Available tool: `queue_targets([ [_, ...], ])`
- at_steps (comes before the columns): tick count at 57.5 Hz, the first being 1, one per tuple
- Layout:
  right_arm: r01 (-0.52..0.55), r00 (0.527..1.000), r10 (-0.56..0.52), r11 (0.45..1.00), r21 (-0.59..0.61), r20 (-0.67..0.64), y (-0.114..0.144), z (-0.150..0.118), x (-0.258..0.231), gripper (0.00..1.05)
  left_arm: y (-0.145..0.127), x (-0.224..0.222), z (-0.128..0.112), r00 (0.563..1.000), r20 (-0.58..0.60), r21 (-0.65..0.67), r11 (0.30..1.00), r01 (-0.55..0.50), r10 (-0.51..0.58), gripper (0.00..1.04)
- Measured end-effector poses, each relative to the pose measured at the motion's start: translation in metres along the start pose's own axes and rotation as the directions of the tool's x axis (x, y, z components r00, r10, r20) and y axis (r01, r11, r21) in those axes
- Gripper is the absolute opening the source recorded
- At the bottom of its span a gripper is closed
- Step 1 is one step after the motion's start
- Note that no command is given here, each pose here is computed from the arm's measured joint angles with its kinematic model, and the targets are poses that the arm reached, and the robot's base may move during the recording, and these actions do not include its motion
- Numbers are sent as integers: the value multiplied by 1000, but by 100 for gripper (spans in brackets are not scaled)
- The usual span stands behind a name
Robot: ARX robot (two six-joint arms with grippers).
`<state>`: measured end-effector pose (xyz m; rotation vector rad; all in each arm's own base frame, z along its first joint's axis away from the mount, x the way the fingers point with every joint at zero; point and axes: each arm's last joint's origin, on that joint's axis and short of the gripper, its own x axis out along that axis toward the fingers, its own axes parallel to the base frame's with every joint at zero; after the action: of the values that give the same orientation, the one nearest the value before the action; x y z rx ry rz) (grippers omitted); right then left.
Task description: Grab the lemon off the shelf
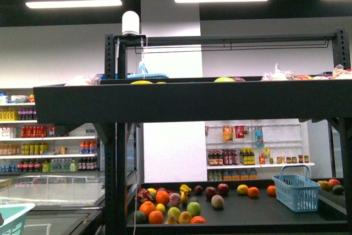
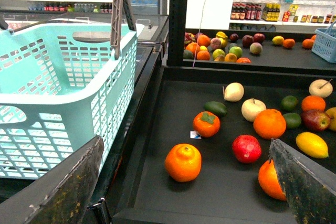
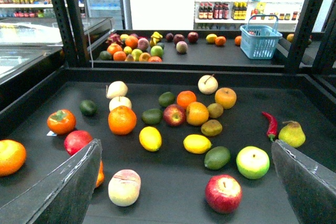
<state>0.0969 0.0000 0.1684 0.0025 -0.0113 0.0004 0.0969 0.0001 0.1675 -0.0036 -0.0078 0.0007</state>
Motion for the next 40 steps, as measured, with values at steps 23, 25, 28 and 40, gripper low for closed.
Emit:
queue_targets([
  [23, -1, 1000, 1, 1000, 0, 0, 0, 0, 0, 97, -1, 8, -8, 981, -188, -315, 949, -25, -37, 97],
  [25, -1, 1000, 1, 1000, 0, 0, 0, 0, 0, 97, 1, 13, -4, 979, -199, -384, 923, -30, -51, 97],
  [28, -1, 1000, 1, 1000, 0, 0, 0, 0, 0, 97, 5, 22, 8, 980, -183, -482, 876, -21, -77, 97],
  [40, -1, 1000, 1, 1000, 0, 0, 0, 0, 0, 97, 50, 90, 78, 994, -99, -721, 692, -34, -54, 97],
])
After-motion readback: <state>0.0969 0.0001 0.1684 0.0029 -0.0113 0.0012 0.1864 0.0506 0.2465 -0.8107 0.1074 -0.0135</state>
